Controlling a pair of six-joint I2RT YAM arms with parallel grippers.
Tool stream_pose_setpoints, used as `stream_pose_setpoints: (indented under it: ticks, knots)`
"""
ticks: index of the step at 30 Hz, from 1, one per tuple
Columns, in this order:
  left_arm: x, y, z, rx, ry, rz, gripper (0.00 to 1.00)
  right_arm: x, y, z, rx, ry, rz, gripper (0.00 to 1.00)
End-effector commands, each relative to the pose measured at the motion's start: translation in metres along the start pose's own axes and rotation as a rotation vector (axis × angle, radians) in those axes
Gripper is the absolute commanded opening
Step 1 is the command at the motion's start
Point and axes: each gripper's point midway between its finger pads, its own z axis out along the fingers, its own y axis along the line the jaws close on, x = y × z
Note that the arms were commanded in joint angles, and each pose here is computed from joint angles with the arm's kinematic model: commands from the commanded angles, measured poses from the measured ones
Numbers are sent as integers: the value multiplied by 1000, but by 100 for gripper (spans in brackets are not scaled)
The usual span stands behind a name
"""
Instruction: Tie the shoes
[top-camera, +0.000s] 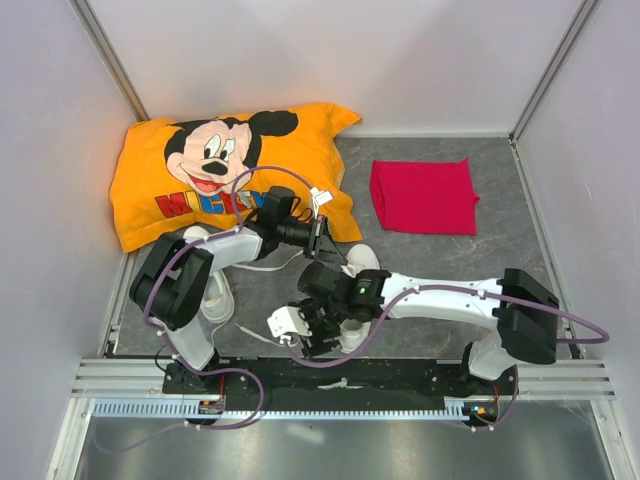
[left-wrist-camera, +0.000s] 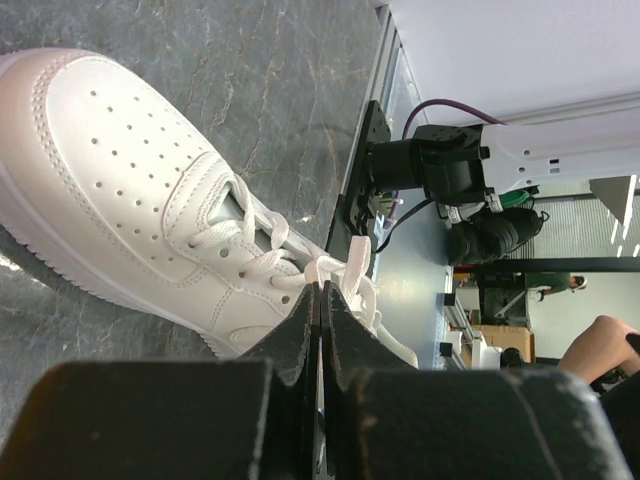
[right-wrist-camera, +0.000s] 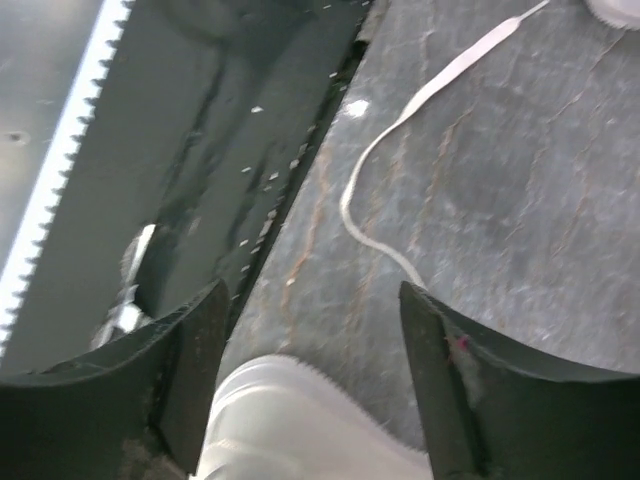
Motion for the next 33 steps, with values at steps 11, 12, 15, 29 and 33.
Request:
stream_pose_setpoints:
  ticks: [11, 12, 15, 29, 33]
  knots:
    - [-3, -2, 2, 62, 21, 84, 2, 6, -23, 56, -90, 18, -136, 52]
    - [-1, 0, 3, 61, 23, 77, 1, 9, -24, 58, -93, 24, -131, 53]
    - [2, 2, 3, 65, 28, 73, 2, 21, -25, 69, -101, 60, -116, 52]
    - [3, 1, 2, 66, 32, 69, 1, 26, -13, 61, -142, 93, -62, 0]
    - [-2, -10, -1, 64, 32, 91, 2, -20, -19, 20, -56, 12, 18, 0]
